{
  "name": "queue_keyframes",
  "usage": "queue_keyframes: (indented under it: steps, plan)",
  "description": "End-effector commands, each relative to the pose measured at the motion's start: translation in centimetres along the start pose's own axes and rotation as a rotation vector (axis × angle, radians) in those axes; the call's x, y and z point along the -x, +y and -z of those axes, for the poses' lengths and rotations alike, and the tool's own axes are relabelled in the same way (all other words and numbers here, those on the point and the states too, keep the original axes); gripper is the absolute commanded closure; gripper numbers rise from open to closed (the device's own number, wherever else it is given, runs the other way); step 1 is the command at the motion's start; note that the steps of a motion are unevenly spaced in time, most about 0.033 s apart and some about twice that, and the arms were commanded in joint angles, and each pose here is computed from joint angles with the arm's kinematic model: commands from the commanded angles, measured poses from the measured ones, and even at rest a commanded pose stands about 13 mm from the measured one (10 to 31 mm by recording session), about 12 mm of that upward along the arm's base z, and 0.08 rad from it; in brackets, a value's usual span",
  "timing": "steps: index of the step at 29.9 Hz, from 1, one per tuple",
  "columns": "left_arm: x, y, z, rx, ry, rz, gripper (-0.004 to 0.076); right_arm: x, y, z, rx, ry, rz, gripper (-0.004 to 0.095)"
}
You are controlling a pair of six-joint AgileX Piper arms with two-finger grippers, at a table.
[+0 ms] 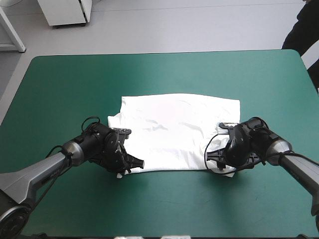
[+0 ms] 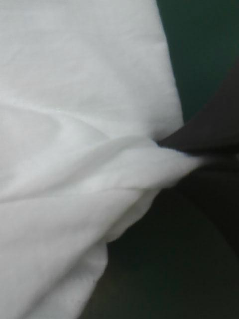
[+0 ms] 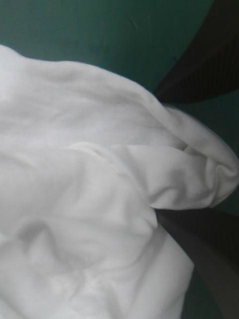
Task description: Fold the cloth
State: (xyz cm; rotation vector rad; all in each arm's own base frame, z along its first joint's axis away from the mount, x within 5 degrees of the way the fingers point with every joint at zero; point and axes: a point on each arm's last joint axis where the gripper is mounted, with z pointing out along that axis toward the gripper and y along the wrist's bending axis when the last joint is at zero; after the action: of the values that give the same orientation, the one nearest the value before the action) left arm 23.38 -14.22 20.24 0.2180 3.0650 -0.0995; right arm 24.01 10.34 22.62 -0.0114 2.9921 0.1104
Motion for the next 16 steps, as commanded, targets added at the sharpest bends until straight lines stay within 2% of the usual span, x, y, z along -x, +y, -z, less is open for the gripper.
queue_keyframes:
  steps: [1, 4, 7, 9, 13, 16]
  plan:
    - [0.4, 0.4, -0.4, 0.037, -0.035, -0.037, 0.0734, 0.2, -0.1, 0.0, 0.004, -0.037, -0.028, 0.0351]
    - [0.4, 0.4, -0.4, 0.037, -0.035, -0.039, 0.0734, -0.9, -0.4, -1.9, 0.005, -0.001, -0.054, 0.0351]
    - [0.6, 0.3, -0.4, 0.033, -0.049, -0.039, 0.0734, -2.0, -0.7, -3.3, 0.01, 0.02, -0.069, 0.0414]
    - [0.6, 0.3, -0.4, 0.031, -0.056, -0.041, 0.0734, -2.5, -0.9, -3.8, 0.008, 0.038, -0.078, 0.0533]
    - [0.6, 0.3, -0.4, 0.029, -0.056, -0.04, 0.0734, -2.7, -1.0, -3.8, 0.006, 0.047, -0.08, 0.0908]
    - [0.7, 0.3, -0.4, 0.028, -0.058, -0.04, 0.0734, -2.5, -0.9, -3.5, 0.008, 0.044, -0.079, 0.0926]
